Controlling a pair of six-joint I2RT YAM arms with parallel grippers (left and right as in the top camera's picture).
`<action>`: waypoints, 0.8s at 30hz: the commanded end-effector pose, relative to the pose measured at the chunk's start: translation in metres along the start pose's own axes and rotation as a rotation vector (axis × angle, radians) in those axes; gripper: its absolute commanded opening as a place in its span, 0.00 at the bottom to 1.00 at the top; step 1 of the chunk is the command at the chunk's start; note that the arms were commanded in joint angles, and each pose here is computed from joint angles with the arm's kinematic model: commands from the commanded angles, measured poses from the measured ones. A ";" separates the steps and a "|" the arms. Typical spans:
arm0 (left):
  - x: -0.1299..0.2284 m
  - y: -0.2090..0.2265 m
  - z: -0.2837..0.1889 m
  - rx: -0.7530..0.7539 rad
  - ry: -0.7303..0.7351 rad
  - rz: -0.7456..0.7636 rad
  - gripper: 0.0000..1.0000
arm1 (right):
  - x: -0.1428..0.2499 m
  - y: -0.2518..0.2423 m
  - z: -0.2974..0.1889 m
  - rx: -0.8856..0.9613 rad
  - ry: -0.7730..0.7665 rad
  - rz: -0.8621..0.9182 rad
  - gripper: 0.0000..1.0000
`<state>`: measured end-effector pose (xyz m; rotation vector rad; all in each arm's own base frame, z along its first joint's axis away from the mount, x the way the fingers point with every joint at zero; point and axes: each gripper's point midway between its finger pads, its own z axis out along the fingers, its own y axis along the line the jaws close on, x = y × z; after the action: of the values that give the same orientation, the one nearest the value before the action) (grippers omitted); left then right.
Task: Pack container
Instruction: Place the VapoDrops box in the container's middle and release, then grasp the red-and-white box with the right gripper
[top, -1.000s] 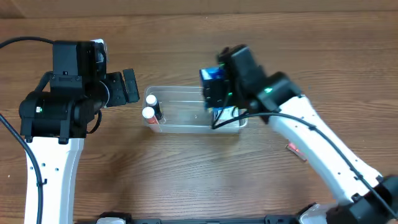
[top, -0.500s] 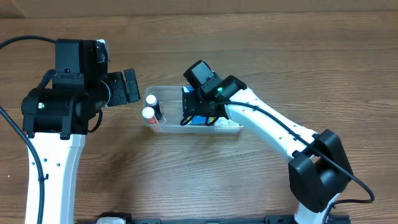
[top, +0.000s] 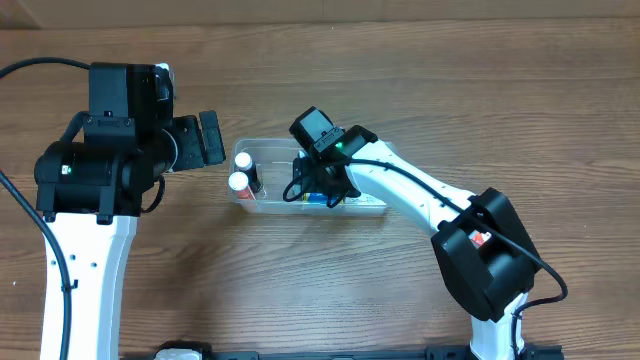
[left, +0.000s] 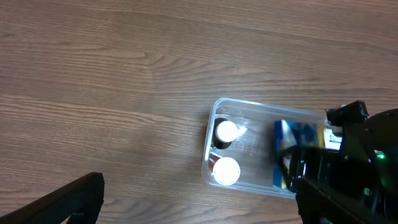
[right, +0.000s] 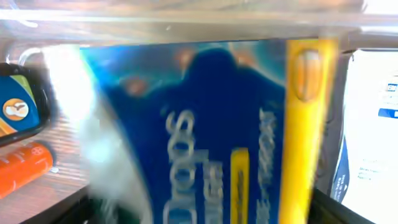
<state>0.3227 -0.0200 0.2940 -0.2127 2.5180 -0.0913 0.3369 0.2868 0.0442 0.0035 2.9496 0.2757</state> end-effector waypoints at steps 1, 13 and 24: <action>-0.005 0.002 -0.002 -0.010 -0.011 -0.015 1.00 | -0.008 0.002 -0.004 0.012 -0.039 -0.016 0.87; -0.004 0.002 -0.002 -0.011 -0.009 -0.014 1.00 | -0.063 -0.029 -0.169 0.073 -0.403 0.071 0.95; -0.005 0.002 -0.002 -0.011 -0.010 -0.014 1.00 | -0.037 -0.251 -0.234 0.314 -0.308 0.589 1.00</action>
<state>0.3216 -0.0199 0.2932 -0.2130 2.5237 -0.0903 0.3445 0.0293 0.2526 0.7447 2.5362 -0.0555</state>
